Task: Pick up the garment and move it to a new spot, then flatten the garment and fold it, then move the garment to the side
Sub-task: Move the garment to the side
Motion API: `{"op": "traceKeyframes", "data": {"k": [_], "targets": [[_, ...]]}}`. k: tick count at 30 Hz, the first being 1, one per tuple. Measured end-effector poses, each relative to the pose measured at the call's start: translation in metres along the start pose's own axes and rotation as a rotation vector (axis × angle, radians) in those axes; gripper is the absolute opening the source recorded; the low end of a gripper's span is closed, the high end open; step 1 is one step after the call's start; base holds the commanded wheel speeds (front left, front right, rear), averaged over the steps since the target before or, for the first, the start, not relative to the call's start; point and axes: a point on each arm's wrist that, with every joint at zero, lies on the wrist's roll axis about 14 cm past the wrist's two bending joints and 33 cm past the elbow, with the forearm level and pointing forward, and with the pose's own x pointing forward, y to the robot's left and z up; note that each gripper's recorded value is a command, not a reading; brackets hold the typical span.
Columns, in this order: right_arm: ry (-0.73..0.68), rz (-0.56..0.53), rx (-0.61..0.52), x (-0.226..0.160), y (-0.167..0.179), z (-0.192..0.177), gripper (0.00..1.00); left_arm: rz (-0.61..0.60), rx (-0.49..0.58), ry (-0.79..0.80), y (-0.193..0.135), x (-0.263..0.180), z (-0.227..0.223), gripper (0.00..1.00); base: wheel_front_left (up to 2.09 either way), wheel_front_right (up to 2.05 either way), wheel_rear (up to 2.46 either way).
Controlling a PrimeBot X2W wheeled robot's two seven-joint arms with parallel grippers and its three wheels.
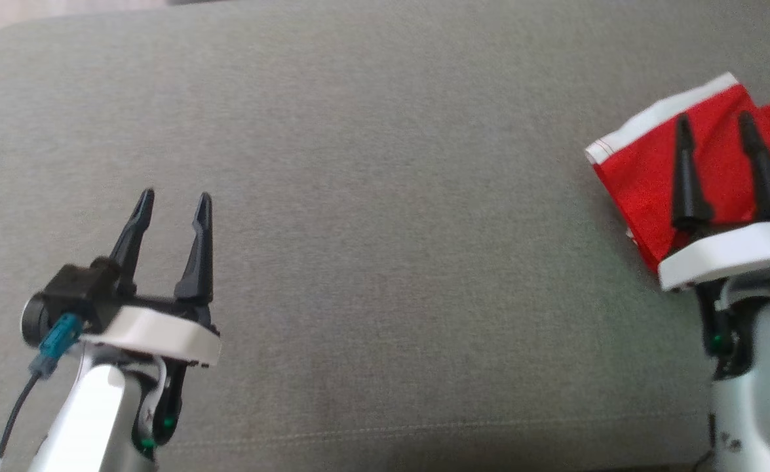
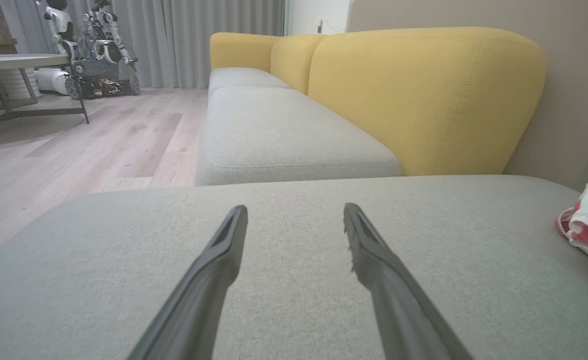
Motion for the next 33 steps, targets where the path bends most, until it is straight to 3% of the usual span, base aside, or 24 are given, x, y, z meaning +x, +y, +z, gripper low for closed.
{"op": "traceKeyframes", "data": {"k": [5,10,25,33], "targets": [[-0.058,0.132,0.006,-0.005,0.049,0.010,1.00,0.066,0.014,0.005,0.019,-0.026,0.004,1.00,0.00,0.00,0.00],[-0.026,0.190,0.015,-0.017,0.071,-0.005,1.00,0.097,0.031,-0.002,0.027,-0.045,0.011,1.00,0.00,0.00,0.00],[0.027,0.174,0.018,-0.066,0.065,-0.023,1.00,0.113,0.044,0.000,0.018,-0.094,0.016,1.00,0.00,0.00,0.00],[0.003,0.153,0.016,-0.075,0.058,-0.014,1.00,0.112,0.063,-0.005,0.015,-0.103,0.019,1.00,0.00,0.00,0.00]]}}
